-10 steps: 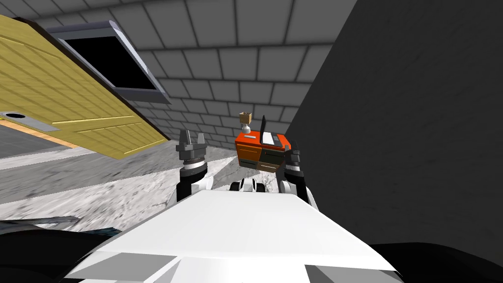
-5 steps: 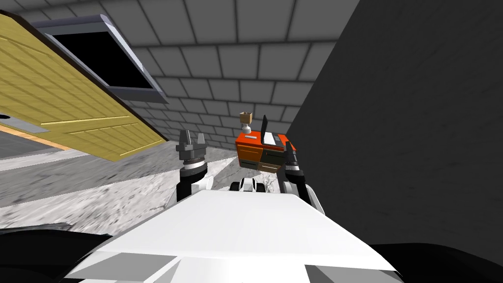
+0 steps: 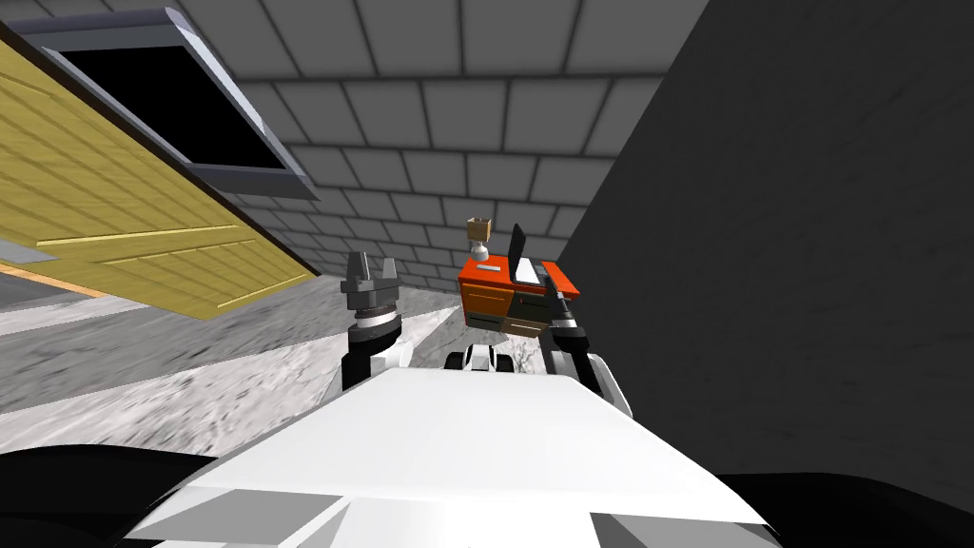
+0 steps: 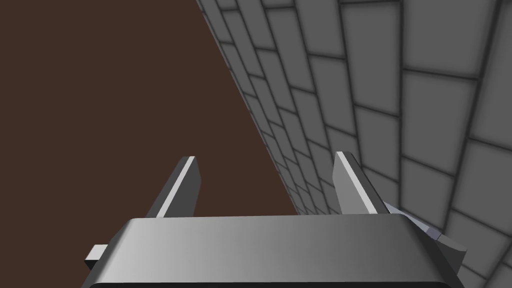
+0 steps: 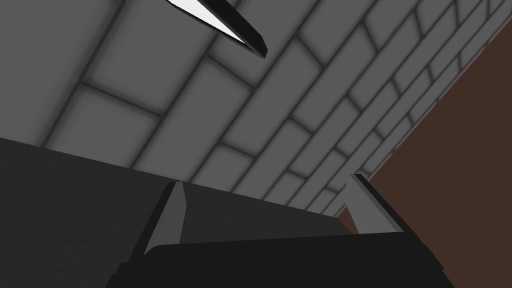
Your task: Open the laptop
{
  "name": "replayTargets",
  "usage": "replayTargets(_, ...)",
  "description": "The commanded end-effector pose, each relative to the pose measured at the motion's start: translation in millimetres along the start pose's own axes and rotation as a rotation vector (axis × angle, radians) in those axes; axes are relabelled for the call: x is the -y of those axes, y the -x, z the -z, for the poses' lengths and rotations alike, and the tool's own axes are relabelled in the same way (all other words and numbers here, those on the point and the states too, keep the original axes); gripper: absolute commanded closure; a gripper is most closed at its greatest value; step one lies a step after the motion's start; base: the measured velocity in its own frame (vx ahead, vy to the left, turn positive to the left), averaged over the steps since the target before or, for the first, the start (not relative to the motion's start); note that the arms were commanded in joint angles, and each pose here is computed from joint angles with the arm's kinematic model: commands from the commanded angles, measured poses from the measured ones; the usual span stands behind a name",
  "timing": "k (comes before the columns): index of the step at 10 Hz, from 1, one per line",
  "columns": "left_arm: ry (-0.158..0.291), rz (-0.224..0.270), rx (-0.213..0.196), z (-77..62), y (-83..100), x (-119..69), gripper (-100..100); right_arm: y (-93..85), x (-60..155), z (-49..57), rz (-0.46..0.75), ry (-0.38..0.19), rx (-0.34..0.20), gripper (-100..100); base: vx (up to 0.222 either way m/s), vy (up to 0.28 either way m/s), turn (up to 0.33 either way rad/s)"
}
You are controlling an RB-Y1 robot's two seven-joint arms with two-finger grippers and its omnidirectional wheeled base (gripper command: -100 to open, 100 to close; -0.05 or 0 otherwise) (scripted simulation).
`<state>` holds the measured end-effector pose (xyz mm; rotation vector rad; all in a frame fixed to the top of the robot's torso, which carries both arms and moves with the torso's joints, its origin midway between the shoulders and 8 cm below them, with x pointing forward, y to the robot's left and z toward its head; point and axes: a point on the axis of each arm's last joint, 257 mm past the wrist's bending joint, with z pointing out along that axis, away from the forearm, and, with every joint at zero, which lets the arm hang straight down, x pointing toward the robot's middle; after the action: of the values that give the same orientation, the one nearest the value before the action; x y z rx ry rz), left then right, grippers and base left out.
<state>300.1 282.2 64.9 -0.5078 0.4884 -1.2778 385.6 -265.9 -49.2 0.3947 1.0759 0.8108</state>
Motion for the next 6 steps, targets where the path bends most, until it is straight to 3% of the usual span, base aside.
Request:
replayTargets(1,0.0,0.0,0.0,0.0,0.0,0.0,0,-7.3,16,0.5,0.125,-0.028,-0.037,-100,0.085,0.096,-0.039)
replayTargets(6,0.0,0.0,0.0,0.0,0.0,0.0,0,-17.7,45,1.6,0.338,-0.073,-0.103,-100,0.064,0.087,-0.035)
